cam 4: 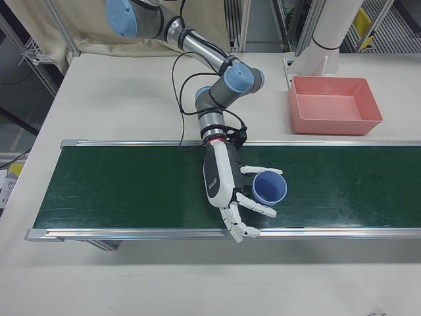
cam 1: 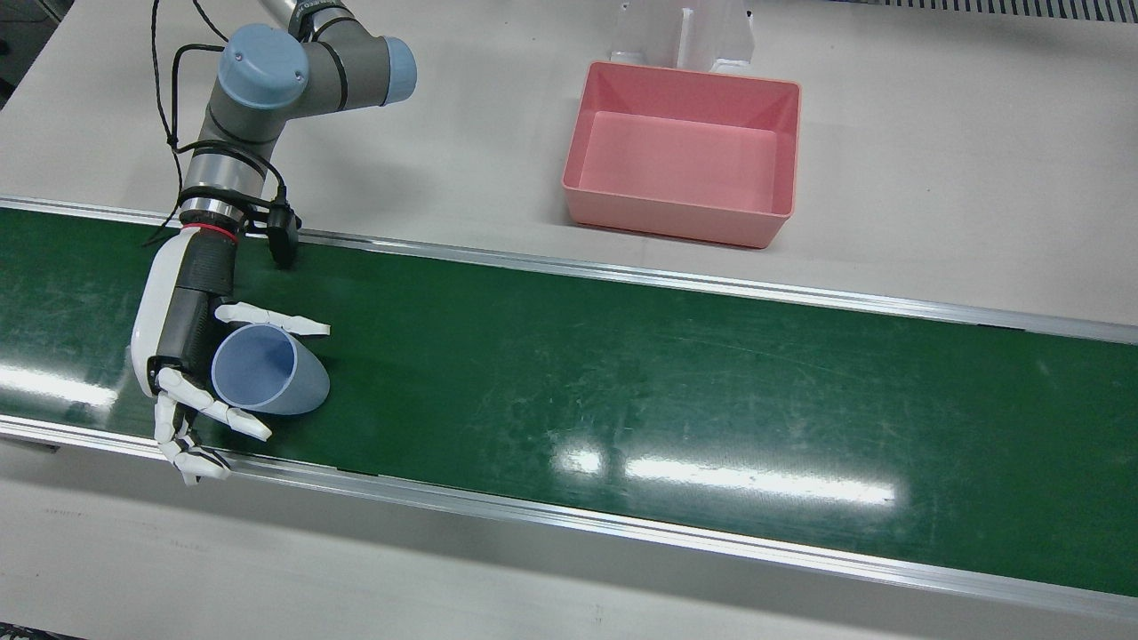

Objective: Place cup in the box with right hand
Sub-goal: 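Close the right hand around the light blue cup on the belt, then lift the blue cup off the belt with the right hand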

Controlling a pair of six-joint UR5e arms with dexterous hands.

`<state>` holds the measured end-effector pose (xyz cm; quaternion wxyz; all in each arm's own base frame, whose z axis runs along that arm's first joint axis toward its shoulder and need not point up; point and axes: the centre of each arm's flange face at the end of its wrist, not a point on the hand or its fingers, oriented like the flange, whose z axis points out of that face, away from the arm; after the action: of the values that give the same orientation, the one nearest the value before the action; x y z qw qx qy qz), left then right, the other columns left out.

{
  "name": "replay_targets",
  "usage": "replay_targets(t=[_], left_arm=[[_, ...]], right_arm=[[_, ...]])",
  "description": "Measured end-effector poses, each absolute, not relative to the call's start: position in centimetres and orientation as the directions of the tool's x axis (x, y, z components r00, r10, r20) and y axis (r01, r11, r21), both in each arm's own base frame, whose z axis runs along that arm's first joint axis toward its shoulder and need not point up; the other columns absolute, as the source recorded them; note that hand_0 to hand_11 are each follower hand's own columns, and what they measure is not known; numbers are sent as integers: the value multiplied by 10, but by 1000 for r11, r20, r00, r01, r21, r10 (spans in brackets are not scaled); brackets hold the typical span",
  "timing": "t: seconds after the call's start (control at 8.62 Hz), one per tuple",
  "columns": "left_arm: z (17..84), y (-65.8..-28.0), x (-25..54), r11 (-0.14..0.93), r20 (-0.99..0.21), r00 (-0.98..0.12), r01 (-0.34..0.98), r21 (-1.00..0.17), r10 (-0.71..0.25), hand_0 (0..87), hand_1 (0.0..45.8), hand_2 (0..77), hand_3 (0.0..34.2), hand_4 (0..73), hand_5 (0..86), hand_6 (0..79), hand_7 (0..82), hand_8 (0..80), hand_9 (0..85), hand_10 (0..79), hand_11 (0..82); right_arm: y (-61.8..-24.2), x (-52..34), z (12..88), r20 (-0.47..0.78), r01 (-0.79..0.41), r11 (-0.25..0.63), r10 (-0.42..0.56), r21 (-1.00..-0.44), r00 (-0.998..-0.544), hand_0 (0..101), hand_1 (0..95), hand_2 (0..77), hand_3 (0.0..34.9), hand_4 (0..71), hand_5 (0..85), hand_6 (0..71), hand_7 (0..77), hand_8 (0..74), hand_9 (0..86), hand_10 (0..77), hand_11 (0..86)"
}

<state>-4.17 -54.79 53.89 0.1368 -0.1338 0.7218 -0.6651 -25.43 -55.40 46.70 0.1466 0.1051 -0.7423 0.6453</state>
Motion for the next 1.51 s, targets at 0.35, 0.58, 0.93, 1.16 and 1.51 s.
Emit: replay_targets(t=[0.35,0.58,0.93,1.16,1.51], left_arm=[[539,-548,-42,80,-20,-927,-11,-997,-375,0,5,5,0,11,5,5,5,0,0,0,0],[539,-548,-42,79,-20,-927,-11,-997,-374,0,5,5,0,11,5,0,5,0,0,0,0],[539,-548,-42,79,-19,-927,-12,-997,-374,0,5,5,0,11,5,5,5,0,0,0,0],[539,-548,-42,79,-19,-927,-11,-997,-374,0,5,5,0,11,5,0,5,0,0,0,0],[538,-548,-42,80,-20,-927,-11,-997,-374,0,5,5,0,11,5,5,5,0,0,0,0]], right_arm=[[-552,-242,467,345,-346,111,-34,-931,-938,538,185,93,0,289,76,104,398,180,295,87,136],[-549,-236,467,341,-345,103,-51,-933,-939,591,147,153,0,344,87,349,704,316,464,322,355],[-528,-238,449,308,-311,146,-38,-939,-950,565,131,164,0,349,98,447,736,605,714,507,545],[-496,-249,394,278,-274,243,-21,-930,-960,565,82,207,0,371,104,442,698,709,704,573,714],[-427,-281,318,251,-212,378,56,-901,-966,581,76,213,0,376,109,442,704,698,698,540,698]])
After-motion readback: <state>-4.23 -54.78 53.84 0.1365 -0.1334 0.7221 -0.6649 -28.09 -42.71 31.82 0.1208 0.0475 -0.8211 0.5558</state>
